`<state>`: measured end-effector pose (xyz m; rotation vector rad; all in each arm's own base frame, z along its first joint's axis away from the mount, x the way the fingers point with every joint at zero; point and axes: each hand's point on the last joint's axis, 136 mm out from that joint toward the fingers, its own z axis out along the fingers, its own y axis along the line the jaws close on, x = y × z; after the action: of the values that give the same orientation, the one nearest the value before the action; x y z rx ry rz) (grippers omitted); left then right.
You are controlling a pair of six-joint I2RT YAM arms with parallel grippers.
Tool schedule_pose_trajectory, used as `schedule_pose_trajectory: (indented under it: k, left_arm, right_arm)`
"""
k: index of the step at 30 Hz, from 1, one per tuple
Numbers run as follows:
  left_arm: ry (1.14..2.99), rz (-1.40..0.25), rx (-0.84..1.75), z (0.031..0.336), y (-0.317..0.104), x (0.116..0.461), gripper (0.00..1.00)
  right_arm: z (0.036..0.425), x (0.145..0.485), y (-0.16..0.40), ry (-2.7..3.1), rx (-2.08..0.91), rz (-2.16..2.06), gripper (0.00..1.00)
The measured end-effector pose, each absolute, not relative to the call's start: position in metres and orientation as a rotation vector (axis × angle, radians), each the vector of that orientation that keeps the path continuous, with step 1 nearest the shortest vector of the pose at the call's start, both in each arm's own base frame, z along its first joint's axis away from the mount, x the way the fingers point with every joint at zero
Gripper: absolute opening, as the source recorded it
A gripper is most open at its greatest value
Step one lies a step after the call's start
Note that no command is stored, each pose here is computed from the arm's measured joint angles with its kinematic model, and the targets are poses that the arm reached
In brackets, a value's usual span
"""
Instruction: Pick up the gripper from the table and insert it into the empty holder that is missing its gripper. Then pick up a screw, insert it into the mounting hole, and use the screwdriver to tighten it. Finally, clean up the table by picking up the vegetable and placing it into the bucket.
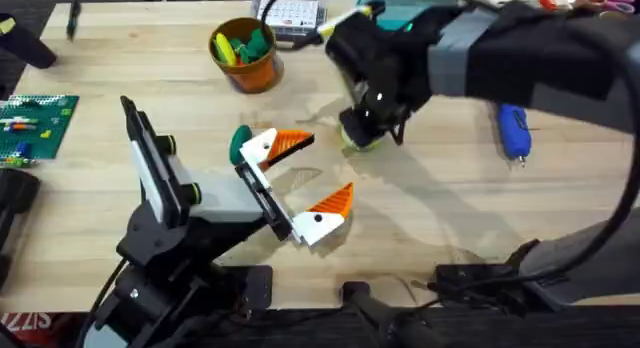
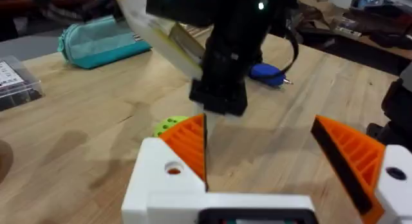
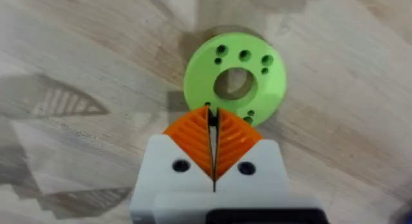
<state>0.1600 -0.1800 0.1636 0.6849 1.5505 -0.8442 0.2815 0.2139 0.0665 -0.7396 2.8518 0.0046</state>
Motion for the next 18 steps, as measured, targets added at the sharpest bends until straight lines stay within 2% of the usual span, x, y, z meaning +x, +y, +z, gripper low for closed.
schedule_pose_trajectory:
  k: [6, 10, 18]
  left_arm:
    - [1.551, -0.844, 0.685, 0.164, -0.180, 0.160, 0.993]
    - [1.550, -0.844, 0.685, 0.164, -0.180, 0.160, 0.993]
    - [1.550, -0.844, 0.685, 0.164, -0.180, 0.160, 0.993]
  right_arm:
    - [0.121, 0.311, 0.213, 2.777, -0.660, 0.046, 0.006]
    - [0.153, 0.318, 0.211, 2.726, -0.644, 0.070, 0.006]
    - [0.167, 0.307, 0.206, 2.758, -0.684, 0.060, 0.006]
